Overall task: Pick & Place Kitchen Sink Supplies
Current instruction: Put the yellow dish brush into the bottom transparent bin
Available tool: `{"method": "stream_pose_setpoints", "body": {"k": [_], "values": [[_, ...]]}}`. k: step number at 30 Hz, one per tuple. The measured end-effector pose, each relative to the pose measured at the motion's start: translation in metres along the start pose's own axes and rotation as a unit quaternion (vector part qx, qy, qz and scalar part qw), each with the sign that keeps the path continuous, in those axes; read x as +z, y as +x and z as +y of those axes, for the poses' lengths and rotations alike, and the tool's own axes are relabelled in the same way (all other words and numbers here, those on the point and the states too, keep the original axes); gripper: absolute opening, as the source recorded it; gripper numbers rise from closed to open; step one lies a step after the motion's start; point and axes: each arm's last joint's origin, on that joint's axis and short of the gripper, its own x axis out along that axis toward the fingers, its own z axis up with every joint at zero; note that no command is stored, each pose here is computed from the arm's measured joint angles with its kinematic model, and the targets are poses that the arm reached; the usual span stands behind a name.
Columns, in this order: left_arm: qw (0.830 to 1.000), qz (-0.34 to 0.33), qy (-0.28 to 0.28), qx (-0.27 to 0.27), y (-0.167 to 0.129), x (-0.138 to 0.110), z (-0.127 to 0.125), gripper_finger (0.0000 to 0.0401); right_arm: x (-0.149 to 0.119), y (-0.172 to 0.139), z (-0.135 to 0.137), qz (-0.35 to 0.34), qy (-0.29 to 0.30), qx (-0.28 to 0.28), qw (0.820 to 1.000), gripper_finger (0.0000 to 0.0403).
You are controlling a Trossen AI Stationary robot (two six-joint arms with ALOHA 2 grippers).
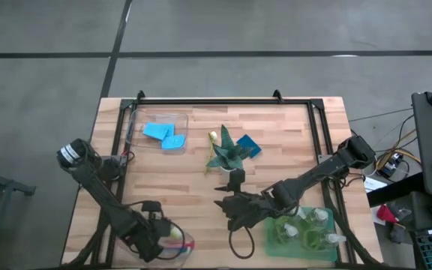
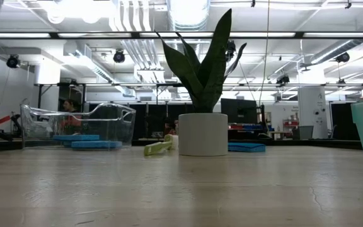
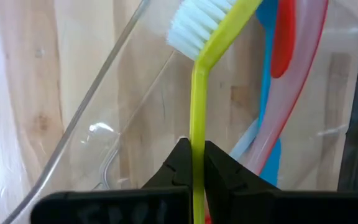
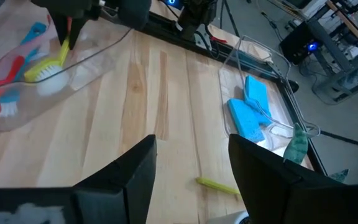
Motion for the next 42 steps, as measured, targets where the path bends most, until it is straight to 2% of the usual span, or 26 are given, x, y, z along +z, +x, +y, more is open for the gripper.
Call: {"method": "stream_pose_setpoints", "body": {"k": [4,9,14,18,20,24,30,38,42], "values": [[1.000,-0.011,-0.019,0.012,-0.001,0.001,0.002,0.0011,0.000,0.000,0.000,0.000,0.002,0.000,1.000,0.0194],[0.991,0.000,-0.114,0.072,0.001,-0.003,0.014,0.0017,0.000,0.000,0.000,0.000,0.011,0.001,1.000,0.0194],[0.982,0.014,-0.173,0.078,0.009,-0.009,0.018,0.0011,0.000,0.000,0.000,0.000,0.013,0.001,1.000,0.0194],[0.954,0.068,-0.284,0.069,0.016,-0.017,0.021,0.0016,0.000,0.000,0.000,0.000,0.013,0.001,1.000,0.0194],[0.942,0.083,-0.318,0.062,0.017,-0.018,0.020,0.0018,0.000,0.000,0.000,0.000,0.013,0.001,1.000,0.0194],[0.935,0.088,-0.343,0.019,0.016,-0.014,0.013,0.0016,0.000,0.000,0.000,0.000,0.013,0.001,1.000,0.0194],[0.938,0.051,-0.344,-0.011,0.014,-0.006,0.008,0.0031,0.000,0.000,0.000,0.001,0.013,0.001,1.000,0.0194],[0.937,0.050,-0.345,-0.012,0.013,-0.006,0.008,0.0113,-0.002,0.001,0.000,0.003,0.015,0.001,1.000,0.0194],[0.939,0.060,-0.336,-0.035,0.004,-0.006,0.009,0.0165,-0.003,0.001,0.001,0.004,0.013,0.001,1.000,0.0194]]}}
